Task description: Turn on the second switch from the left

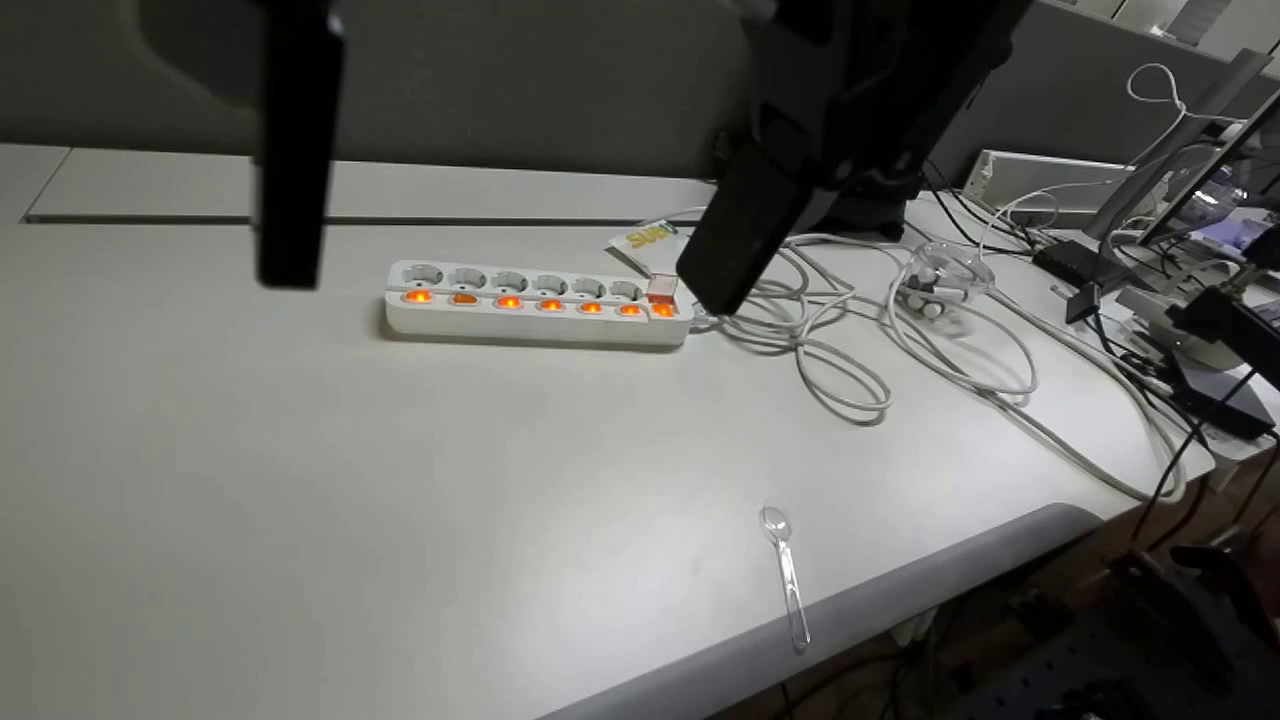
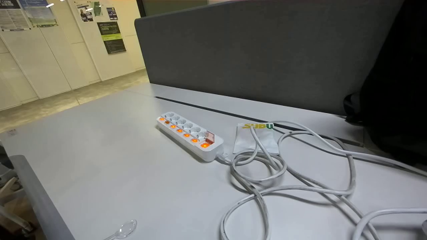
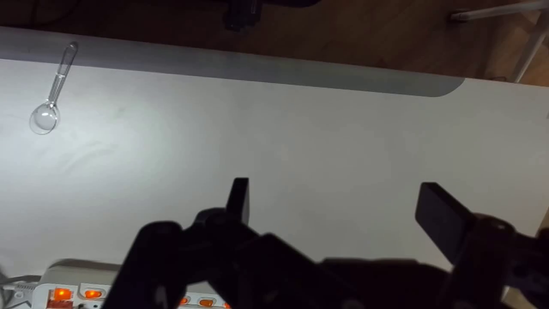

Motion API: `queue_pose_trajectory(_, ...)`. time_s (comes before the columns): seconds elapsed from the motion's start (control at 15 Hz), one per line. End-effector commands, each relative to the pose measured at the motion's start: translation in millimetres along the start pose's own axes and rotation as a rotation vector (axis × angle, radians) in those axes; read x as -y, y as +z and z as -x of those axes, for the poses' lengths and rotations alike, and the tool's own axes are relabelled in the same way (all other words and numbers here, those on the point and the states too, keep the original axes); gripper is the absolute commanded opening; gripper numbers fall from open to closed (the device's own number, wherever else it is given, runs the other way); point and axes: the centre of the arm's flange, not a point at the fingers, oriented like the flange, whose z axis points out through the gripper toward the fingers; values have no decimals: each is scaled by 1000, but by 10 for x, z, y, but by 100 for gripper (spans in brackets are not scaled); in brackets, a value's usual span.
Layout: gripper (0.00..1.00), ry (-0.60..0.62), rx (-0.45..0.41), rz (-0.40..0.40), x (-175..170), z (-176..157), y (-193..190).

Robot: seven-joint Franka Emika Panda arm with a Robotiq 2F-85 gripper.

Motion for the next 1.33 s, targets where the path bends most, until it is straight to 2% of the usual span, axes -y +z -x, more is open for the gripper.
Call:
queue_pose_trajectory(0.0,100,0,0,0,0,0,0)
queue_pose_trajectory(0.27,100,40,-150,70,-173,-215,-67)
queue_pose_trajectory(0.6,100,132,-260,79,-622,-654,-173)
queue_pose_trajectory(0.67,75,157,-286,81,-732,-750,-180)
queue_pose_trajectory(0.73,75,178,-308,86,-833,-829,-181)
queue_pose_trajectory(0.8,69,200,-329,84,-930,-900,-179)
queue_pose_trajectory(0.87,60,223,-353,87,-1032,-973,-172)
queue_pose_trajectory(1.13,33,328,-448,101,-1512,-1278,-194)
queue_pose_trajectory(1.27,19,362,-464,112,-1731,-1428,-189)
